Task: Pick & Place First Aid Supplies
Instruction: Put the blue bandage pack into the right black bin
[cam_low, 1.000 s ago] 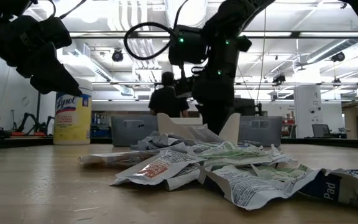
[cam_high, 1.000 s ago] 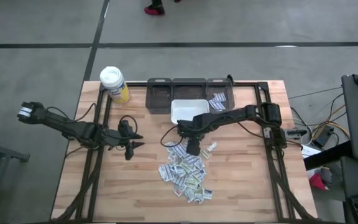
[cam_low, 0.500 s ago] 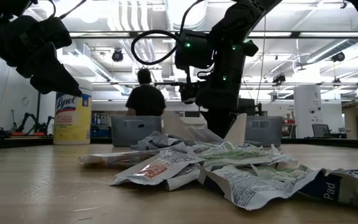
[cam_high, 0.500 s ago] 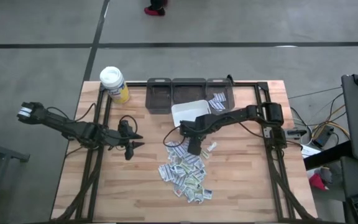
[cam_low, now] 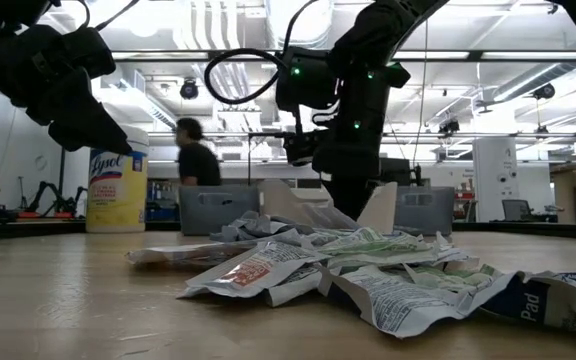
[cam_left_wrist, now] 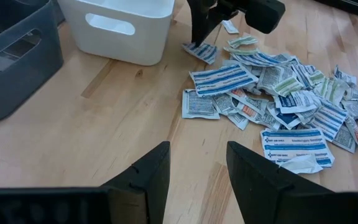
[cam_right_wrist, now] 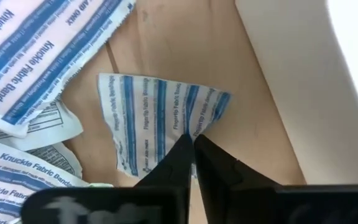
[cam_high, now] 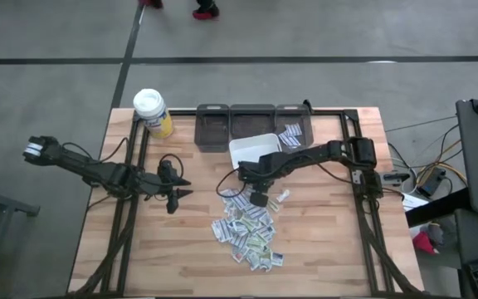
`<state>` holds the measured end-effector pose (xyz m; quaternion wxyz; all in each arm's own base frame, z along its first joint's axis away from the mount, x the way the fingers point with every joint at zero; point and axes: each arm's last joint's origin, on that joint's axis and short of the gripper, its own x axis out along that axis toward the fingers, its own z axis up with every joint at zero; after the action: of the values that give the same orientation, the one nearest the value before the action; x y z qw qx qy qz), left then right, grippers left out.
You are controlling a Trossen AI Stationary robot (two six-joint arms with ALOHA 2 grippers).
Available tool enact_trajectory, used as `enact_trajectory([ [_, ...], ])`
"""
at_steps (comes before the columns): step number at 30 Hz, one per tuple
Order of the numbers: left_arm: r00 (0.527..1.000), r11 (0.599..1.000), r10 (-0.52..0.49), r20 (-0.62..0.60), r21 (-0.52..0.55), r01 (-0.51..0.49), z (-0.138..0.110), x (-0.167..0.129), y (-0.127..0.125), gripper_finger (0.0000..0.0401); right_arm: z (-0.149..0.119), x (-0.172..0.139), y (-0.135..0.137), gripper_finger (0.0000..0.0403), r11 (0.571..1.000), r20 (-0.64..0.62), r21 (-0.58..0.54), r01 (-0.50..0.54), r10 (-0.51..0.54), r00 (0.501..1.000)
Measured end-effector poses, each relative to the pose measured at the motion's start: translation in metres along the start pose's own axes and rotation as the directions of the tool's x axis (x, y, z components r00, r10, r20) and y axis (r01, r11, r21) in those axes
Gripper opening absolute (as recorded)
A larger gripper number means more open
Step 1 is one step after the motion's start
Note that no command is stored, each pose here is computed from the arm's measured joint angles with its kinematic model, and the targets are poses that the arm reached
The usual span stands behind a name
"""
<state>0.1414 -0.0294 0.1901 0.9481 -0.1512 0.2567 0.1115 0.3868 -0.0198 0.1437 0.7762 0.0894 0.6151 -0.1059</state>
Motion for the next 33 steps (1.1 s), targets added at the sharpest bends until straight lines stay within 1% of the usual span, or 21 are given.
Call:
enact_trajectory([
  [4,1.0,1.0,0.0,0.0,0.0,0.0,0.0,0.0,0.0,0.0161,0.002,-0.012,0.001,0.0009,1.0,0.033,-0.002,-0.006,0.006,0.999],
  [7,1.0,1.0,0.0,-0.001,0.001,0.0,0.0,0.0,0.0,0.0161,0.002,-0.027,0.0,0.0009,1.0,0.07,0.0,-0.015,0.015,0.997],
  [13,1.0,1.0,0.0,0.001,0.0,0.0,0.0,0.0,0.0,0.0161,-0.007,-0.078,-0.004,0.0008,1.0,0.121,-0.022,-0.023,0.025,0.992],
  [17,1.0,1.0,0.0,0.0,0.0,0.0,0.0,0.0,0.0,0.0161,-0.01,-0.112,-0.01,0.0008,0.999,0.224,-0.027,-0.022,0.027,0.974],
  [20,1.0,1.0,0.0,0.0,0.003,0.0,0.0,0.0,0.0,0.0161,-0.012,-0.128,-0.019,0.0008,0.999,0.274,0.005,0.04,-0.04,0.961],
  [22,1.0,1.0,0.0,0.0,0.003,0.0,0.0,0.0,0.0,0.0161,-0.017,-0.137,-0.027,0.0008,0.991,0.277,0.06,0.12,-0.132,0.952],
  [23,1.0,1.0,0.0,0.0,0.003,0.0,0.0,0.0,0.0,0.0161,-0.02,-0.142,-0.032,0.0008,0.981,0.27,0.092,0.173,-0.191,0.944],
  [25,1.0,1.0,0.0,0.0,0.003,0.0,0.0,0.0,0.0,0.0161,-0.027,-0.152,-0.045,0.0008,0.943,0.257,0.157,0.294,-0.326,0.91],
  [27,1.0,1.0,0.0,0.0,0.003,0.0,0.0,0.0,0.0,0.0161,-0.032,-0.16,-0.058,0.0008,0.879,0.234,0.206,0.429,-0.47,0.851],
  [29,1.0,1.0,0.0,0.0,0.003,0.0,0.0,0.0,0.0,0.0161,-0.034,-0.164,-0.071,0.0008,0.806,0.205,0.239,0.541,-0.587,0.783],
  [30,1.0,1.0,0.0,0.0,0.003,0.0,0.0,0.0,0.0,0.0161,-0.035,-0.165,-0.079,0.0008,0.778,0.187,0.243,0.579,-0.623,0.759],
  [31,1.0,1.0,0.0,0.0,0.003,0.0,0.0,0.0,0.0,0.0161,-0.035,-0.165,-0.087,0.0008,0.764,0.171,0.243,0.598,-0.641,0.748],
  [33,1.0,1.0,0.0,0.0,0.003,0.0,0.0,0.0,0.0,0.0161,-0.034,-0.162,-0.104,0.0008,0.761,0.13,0.229,0.607,-0.642,0.756],
])
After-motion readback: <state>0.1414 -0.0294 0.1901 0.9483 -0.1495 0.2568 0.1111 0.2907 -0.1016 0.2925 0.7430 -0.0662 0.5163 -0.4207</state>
